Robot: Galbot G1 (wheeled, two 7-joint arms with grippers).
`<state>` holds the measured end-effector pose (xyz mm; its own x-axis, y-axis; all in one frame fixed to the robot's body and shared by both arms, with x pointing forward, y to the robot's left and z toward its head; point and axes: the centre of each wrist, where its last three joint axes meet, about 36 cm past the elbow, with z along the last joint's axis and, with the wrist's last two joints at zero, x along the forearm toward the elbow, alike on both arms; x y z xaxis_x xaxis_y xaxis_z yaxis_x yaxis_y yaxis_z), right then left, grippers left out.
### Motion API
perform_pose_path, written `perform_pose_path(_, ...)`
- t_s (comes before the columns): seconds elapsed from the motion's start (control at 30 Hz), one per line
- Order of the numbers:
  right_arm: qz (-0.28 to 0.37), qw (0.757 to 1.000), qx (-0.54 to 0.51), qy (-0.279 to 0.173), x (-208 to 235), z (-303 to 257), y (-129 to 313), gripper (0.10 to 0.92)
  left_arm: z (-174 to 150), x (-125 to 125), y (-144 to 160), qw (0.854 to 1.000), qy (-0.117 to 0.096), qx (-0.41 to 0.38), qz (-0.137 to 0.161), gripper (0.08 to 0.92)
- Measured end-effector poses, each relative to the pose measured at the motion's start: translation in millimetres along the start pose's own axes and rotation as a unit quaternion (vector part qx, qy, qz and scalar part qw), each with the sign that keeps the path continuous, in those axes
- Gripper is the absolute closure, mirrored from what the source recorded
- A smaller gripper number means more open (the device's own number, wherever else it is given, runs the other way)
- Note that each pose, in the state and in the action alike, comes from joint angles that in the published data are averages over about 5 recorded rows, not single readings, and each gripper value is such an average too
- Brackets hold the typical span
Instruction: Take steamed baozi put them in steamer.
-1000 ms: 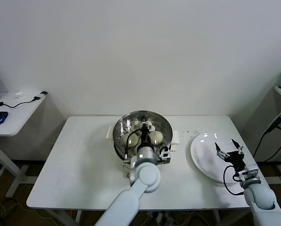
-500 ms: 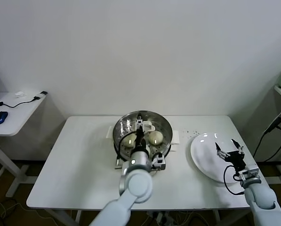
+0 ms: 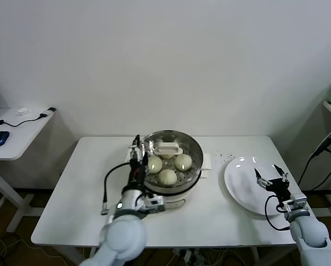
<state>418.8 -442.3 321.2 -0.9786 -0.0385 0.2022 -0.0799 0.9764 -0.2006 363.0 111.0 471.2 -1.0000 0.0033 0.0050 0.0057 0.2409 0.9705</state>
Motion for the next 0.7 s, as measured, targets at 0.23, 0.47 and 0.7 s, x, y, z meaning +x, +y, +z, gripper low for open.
perform_pose_path(0.23,-0.003,1.000,-0.012,-0.006,1.8,-3.4,7.5,0.200,65.1,10.9,13.3,0.991,-0.015,0.130,-0.004,0.177)
perform_pose_path(0.47,-0.009,1.000,-0.022,-0.013,1.2,-4.9,15.7,0.200,126.8,25.8,8.6,0.951,0.004,0.308,-0.008,0.177)
perform_pose_path(0.7,-0.017,0.999,-0.029,-0.019,3.6,-3.5,21.5,0.200,169.8,42.9,-17.6,0.889,0.027,0.456,-0.017,0.177)
